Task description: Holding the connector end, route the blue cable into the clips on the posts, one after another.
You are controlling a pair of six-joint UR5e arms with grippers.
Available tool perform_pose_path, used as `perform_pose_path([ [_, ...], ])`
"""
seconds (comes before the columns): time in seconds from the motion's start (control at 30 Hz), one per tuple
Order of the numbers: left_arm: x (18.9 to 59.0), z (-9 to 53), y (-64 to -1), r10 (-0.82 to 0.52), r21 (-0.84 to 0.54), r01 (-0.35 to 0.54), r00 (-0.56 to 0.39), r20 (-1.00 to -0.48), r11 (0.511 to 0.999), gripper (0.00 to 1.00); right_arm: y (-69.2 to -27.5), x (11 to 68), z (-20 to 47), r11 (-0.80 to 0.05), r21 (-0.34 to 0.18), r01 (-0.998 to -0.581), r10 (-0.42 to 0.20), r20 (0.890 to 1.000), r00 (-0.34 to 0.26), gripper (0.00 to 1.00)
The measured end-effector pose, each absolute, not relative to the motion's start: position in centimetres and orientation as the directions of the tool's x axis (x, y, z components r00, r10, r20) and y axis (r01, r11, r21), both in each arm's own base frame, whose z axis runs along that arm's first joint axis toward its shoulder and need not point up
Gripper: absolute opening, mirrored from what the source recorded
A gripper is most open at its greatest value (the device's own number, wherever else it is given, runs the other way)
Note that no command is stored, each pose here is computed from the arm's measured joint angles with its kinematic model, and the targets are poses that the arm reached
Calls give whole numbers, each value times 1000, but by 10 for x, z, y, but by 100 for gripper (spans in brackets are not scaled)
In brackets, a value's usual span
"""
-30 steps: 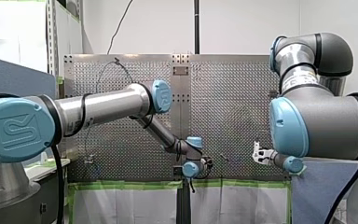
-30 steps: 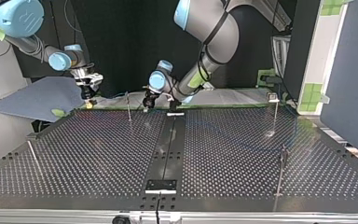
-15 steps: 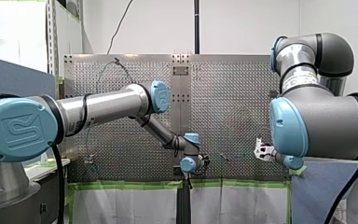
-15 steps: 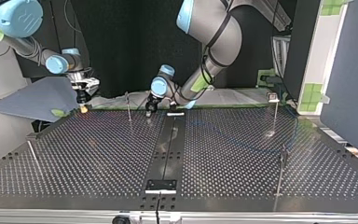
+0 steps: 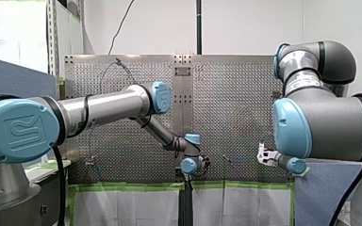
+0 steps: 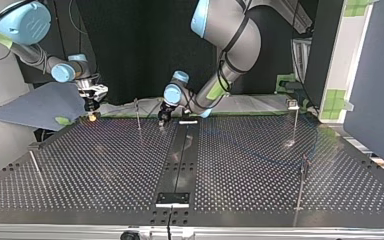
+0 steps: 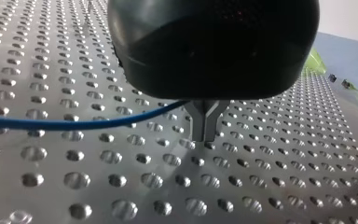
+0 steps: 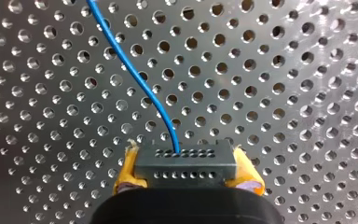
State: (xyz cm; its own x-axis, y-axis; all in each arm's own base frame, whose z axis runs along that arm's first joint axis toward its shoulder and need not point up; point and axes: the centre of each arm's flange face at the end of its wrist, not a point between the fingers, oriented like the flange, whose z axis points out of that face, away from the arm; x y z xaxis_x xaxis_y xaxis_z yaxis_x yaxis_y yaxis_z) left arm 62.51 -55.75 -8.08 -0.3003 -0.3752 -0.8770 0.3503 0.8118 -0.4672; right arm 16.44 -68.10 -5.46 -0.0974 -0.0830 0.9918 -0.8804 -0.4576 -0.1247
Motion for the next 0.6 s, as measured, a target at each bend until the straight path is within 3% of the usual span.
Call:
perform_pose_path([
  [0.53,625,-76,-558,-368,-464,347,-308,-877,815,0,-702,164,-42,-466,-125,-876,-59,992,-111,0],
  [0.6,625,-73,-558,-364,-459,350,-305,-880,817,4,-703,165,-41,-468,-125,-875,-57,992,-111,0],
])
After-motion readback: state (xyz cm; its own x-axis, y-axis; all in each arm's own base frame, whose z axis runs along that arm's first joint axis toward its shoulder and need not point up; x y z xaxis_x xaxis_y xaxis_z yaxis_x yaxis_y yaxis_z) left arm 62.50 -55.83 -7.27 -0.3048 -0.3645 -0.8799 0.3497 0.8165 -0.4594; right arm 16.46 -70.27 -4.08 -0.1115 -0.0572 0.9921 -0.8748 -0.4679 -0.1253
